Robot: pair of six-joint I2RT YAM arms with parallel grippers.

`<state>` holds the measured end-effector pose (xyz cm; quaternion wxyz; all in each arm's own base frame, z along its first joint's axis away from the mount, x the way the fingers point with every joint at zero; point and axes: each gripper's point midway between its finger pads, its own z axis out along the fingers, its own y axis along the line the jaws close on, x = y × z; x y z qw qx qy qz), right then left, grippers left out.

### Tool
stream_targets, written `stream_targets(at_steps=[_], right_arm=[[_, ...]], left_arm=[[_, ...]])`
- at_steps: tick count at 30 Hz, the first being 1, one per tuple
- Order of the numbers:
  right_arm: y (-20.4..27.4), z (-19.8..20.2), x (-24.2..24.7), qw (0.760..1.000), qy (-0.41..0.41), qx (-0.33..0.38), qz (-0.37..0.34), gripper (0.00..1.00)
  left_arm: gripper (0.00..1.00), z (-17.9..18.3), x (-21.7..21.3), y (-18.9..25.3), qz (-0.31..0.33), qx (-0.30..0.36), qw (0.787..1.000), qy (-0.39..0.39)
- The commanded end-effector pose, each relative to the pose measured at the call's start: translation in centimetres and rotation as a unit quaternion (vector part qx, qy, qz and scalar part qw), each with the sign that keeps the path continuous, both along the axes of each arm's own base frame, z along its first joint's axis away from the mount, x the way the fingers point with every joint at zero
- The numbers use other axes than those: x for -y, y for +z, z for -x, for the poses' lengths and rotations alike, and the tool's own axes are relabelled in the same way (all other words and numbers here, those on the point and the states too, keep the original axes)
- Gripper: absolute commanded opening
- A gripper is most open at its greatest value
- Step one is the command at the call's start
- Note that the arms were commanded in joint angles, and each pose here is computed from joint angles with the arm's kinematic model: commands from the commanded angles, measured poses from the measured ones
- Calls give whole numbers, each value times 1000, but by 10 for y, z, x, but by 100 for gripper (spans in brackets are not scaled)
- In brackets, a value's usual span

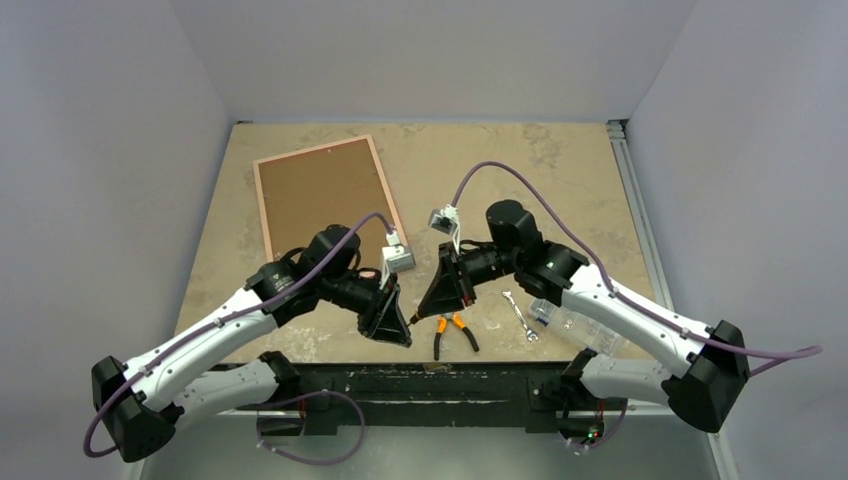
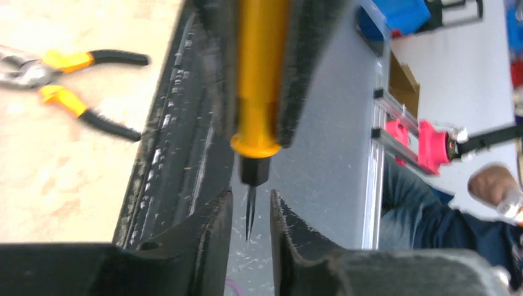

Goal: Take the photo out of the frame

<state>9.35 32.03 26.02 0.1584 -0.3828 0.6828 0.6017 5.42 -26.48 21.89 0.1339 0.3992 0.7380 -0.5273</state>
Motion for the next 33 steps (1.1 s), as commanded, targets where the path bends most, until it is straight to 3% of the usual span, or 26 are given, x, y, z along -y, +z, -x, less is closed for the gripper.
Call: stream_targets(at_steps=[1,3,4,7,8,10,13,16,18,24,29,33], right_arm=[[3,-36,4,989,-137,53,28,0],[-8,-65,16,965,-250,43,63,0],[-12,-77,22,951,-296,41,74,0],[-22,-107,29,911,-399,27,104,0],[-25,-113,27,896,-426,36,119,0],[-34,-128,26,850,-496,68,166,0],[-51,-151,20,791,-560,100,225,0],[-55,-168,-14,790,-548,152,231,0],[-60,-180,-28,778,-547,177,252,0],[-67,-235,-66,745,-540,246,306,0],[-76,-274,-73,747,-540,232,312,0],[-85,-291,-77,747,-531,237,321,0]], left_arm=[[43,-53,-14,13,-6,44,988,150],[62,-93,-46,4,-38,36,957,286],[66,-110,-67,-3,-66,36,931,356],[83,-149,-152,-18,-179,58,800,569],[88,-156,-168,-17,-196,73,770,602],[90,-166,-179,-13,-206,90,745,628],[90,-171,-172,-9,-200,76,748,628],[90,-169,-161,-17,-188,54,770,607],[90,-165,-169,-21,-196,53,761,616],[91,-155,-169,-11,-194,80,762,612],[93,-151,-188,-2,-226,123,733,630],[93,-151,-185,-4,-230,120,738,623]])
